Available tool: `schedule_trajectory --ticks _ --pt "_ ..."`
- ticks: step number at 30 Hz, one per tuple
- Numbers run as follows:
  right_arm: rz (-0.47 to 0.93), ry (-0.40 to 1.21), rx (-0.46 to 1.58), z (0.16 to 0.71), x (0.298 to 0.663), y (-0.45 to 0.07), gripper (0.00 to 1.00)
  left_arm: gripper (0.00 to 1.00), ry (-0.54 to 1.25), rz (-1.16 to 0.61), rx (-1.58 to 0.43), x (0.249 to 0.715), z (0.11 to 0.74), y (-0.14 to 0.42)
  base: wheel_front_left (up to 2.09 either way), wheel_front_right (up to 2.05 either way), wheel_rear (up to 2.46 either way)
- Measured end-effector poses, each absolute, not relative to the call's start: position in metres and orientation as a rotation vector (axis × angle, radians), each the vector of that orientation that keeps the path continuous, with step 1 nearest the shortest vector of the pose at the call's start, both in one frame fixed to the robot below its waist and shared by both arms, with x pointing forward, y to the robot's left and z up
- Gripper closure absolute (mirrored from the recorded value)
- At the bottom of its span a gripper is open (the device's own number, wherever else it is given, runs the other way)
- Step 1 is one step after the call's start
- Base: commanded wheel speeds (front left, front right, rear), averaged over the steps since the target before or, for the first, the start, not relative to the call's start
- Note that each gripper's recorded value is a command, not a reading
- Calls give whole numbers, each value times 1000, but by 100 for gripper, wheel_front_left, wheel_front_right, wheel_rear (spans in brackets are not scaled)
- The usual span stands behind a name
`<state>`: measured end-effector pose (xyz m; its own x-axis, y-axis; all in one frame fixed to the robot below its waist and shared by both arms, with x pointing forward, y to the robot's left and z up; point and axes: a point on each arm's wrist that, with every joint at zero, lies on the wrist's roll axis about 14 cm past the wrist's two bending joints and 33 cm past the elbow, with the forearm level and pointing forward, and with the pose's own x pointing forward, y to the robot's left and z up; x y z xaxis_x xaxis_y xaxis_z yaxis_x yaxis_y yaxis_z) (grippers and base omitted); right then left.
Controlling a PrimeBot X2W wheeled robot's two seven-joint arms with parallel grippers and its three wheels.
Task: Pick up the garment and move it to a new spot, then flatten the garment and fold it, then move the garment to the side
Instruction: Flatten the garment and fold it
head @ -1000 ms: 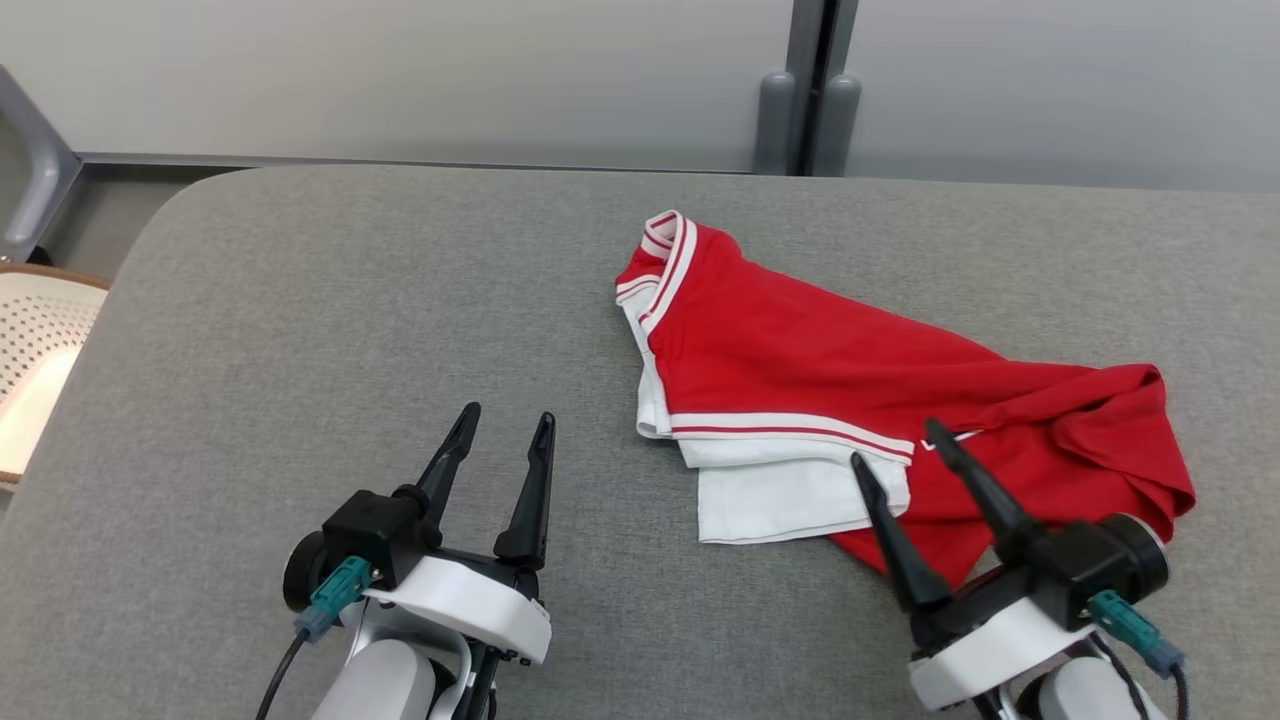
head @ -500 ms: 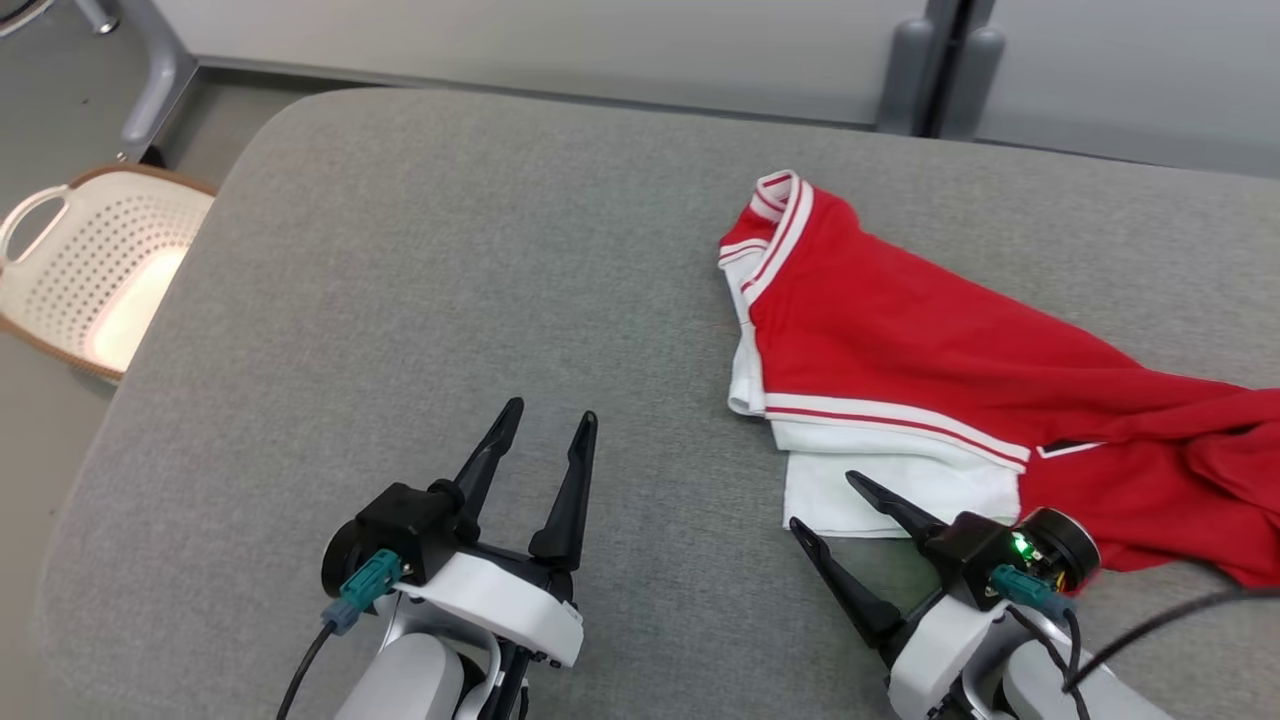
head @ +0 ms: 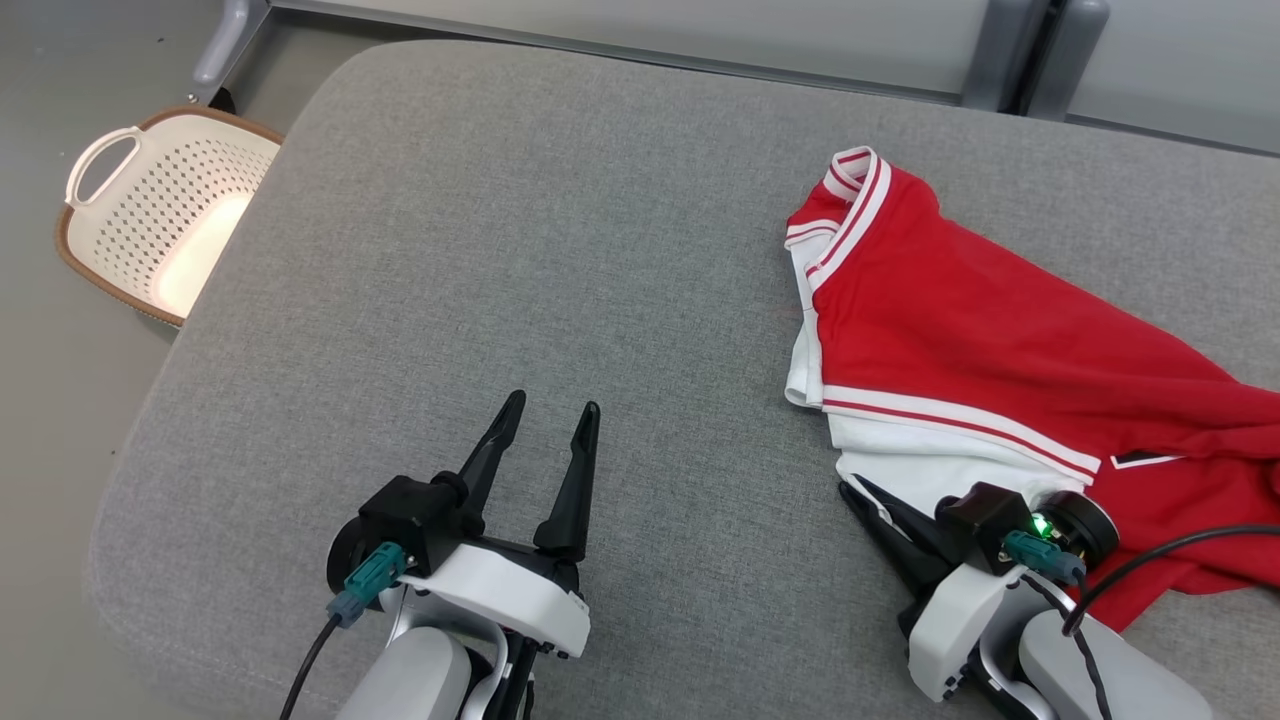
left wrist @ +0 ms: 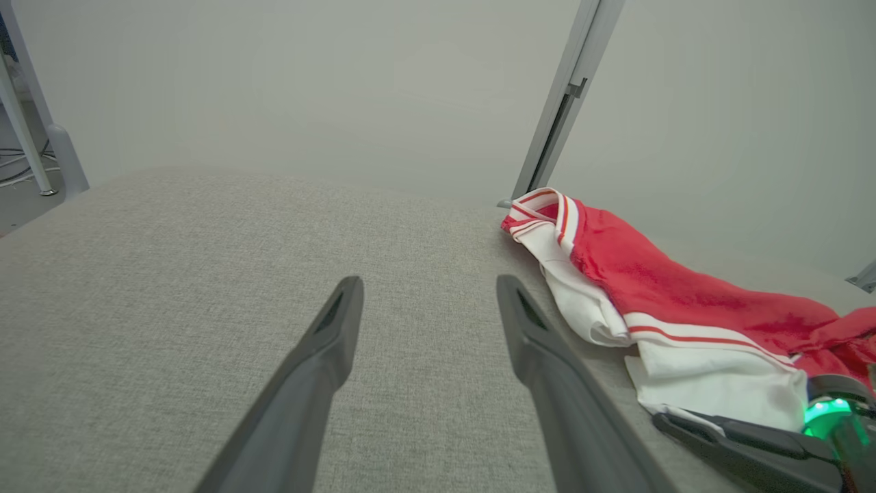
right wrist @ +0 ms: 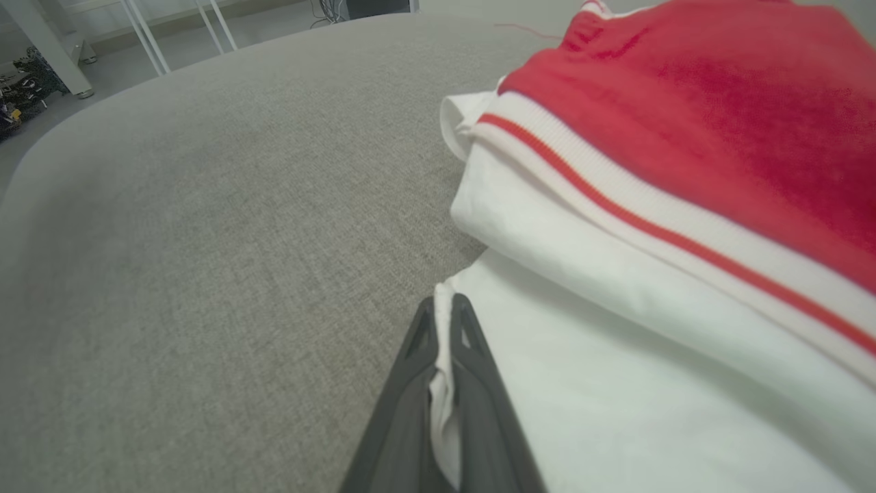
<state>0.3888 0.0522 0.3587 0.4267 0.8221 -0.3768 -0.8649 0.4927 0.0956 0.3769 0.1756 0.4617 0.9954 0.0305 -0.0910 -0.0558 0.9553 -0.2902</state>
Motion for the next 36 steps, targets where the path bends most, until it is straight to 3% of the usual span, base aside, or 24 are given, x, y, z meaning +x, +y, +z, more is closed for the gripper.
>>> schedule_trajectory --ticks 7,21,28,36 --pt "992 337 -115 381 404 36 100 0 72 40 -301 374 467 173 0 0 0" --pt "806 31 -135 510 447 -18 100 0 32 -46 -328 368 481 147 0 0 0" --pt "681 -101 -334 587 529 -60 100 0 58 -70 -352 377 475 137 0 0 0" --pt "593 -222 -522 655 620 -64 100 0 81 -79 -377 390 472 133 0 0 0"
